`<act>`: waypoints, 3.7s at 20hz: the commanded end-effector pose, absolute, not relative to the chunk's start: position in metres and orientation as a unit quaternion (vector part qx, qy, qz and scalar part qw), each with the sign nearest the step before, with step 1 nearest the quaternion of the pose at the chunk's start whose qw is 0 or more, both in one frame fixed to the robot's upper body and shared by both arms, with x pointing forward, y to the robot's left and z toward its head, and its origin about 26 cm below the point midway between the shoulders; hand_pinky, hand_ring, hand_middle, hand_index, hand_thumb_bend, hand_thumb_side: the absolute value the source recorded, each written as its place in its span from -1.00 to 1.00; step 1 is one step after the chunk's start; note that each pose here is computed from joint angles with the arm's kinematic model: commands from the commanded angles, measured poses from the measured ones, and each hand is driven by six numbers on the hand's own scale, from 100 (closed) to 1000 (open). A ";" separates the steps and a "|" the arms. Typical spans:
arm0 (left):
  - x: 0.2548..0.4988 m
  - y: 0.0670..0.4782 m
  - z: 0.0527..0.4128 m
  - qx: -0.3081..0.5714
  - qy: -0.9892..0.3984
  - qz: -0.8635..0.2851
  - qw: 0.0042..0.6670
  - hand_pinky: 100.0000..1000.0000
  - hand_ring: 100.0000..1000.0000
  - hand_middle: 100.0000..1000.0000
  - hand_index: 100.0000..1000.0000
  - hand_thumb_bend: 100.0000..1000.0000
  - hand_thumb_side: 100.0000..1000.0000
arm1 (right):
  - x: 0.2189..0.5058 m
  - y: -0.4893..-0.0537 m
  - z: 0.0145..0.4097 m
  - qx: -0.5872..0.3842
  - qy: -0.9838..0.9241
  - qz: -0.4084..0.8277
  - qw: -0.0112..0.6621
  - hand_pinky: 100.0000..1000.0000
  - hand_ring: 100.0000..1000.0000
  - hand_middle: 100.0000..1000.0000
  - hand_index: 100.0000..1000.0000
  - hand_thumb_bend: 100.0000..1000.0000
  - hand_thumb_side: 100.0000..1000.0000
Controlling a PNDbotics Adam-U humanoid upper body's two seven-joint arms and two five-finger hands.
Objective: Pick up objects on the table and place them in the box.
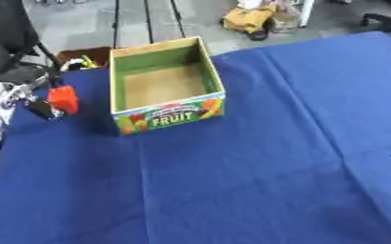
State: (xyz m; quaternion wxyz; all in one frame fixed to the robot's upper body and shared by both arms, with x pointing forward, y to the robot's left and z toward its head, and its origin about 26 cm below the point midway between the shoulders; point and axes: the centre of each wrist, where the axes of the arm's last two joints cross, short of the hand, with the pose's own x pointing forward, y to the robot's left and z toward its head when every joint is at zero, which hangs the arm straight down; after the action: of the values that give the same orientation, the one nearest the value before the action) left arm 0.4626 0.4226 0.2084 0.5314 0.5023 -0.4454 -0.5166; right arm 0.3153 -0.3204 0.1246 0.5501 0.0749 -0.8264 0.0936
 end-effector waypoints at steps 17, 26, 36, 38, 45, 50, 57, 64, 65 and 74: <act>0.463 0.423 0.209 0.508 -0.468 -0.494 0.528 -0.07 -0.22 -0.30 0.17 -0.11 -0.95 | 0.315 -0.320 0.138 0.073 -0.836 0.110 0.533 -0.19 0.20 0.10 0.52 -1.00 0.01; 0.468 0.391 0.260 0.466 -0.586 -0.476 0.462 -0.16 -0.33 -0.46 -0.02 -0.16 -0.92 | 0.314 -0.323 0.134 0.070 -0.834 0.104 0.538 -0.19 0.20 0.10 0.52 -1.00 0.02; 0.490 0.274 0.277 0.395 -0.638 -0.543 0.377 -0.10 -0.28 -0.42 0.02 -0.21 -0.88 | 0.315 -0.319 0.134 0.084 -0.832 0.107 0.538 -0.18 0.20 0.10 0.52 -1.00 0.02; 0.495 0.267 0.259 0.394 -0.623 -0.550 0.392 -0.09 -0.26 -0.41 0.03 -0.26 -0.89 | 0.316 -0.318 0.135 0.087 -0.832 0.108 0.537 -0.18 0.20 0.10 0.52 -1.00 0.02; 0.502 0.274 0.216 0.421 -0.577 -0.544 0.441 -0.03 -0.20 -0.32 0.14 -0.24 -0.86 | 0.317 -0.316 0.136 0.089 -0.833 0.109 0.536 -0.18 0.20 0.10 0.52 -1.00 0.02; 0.502 0.275 0.212 0.428 -0.566 -0.551 0.441 0.44 0.45 0.44 0.65 0.49 -0.17 | 0.317 -0.317 0.136 0.089 -0.832 0.108 0.537 -0.18 0.20 0.10 0.52 -1.00 0.02; 0.484 0.281 0.258 0.444 -0.707 -0.425 0.351 0.60 0.71 0.72 0.78 0.73 0.60 | 0.315 -0.321 0.132 0.083 -0.831 0.097 0.541 -0.18 0.20 0.10 0.52 -1.00 0.03; 0.405 0.309 0.255 0.266 -0.902 -0.138 0.312 0.28 0.49 0.47 0.56 0.59 0.62 | 0.313 -0.327 0.131 0.069 -0.835 0.078 0.540 -0.18 0.21 0.11 0.52 -1.00 0.03; 0.393 0.313 0.243 0.238 -0.904 -0.116 0.335 0.26 0.48 0.46 0.55 0.56 0.64 | 0.312 -0.328 0.131 0.068 -0.836 0.076 0.540 -0.18 0.21 0.11 0.52 -1.00 0.03; 0.332 0.330 0.121 0.109 -0.851 0.041 0.512 0.20 0.43 0.40 0.53 0.47 0.68 | 0.313 -0.328 0.133 0.068 -0.839 0.069 0.536 -0.16 0.23 0.11 0.52 -1.00 0.04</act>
State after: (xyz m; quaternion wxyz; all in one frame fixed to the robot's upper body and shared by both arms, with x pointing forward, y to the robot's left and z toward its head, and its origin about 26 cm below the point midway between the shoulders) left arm 0.3333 0.3281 0.1110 0.5248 0.1182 -0.8425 0.0295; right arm 0.3126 -0.3258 0.1233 0.5478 0.0696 -0.8311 0.0655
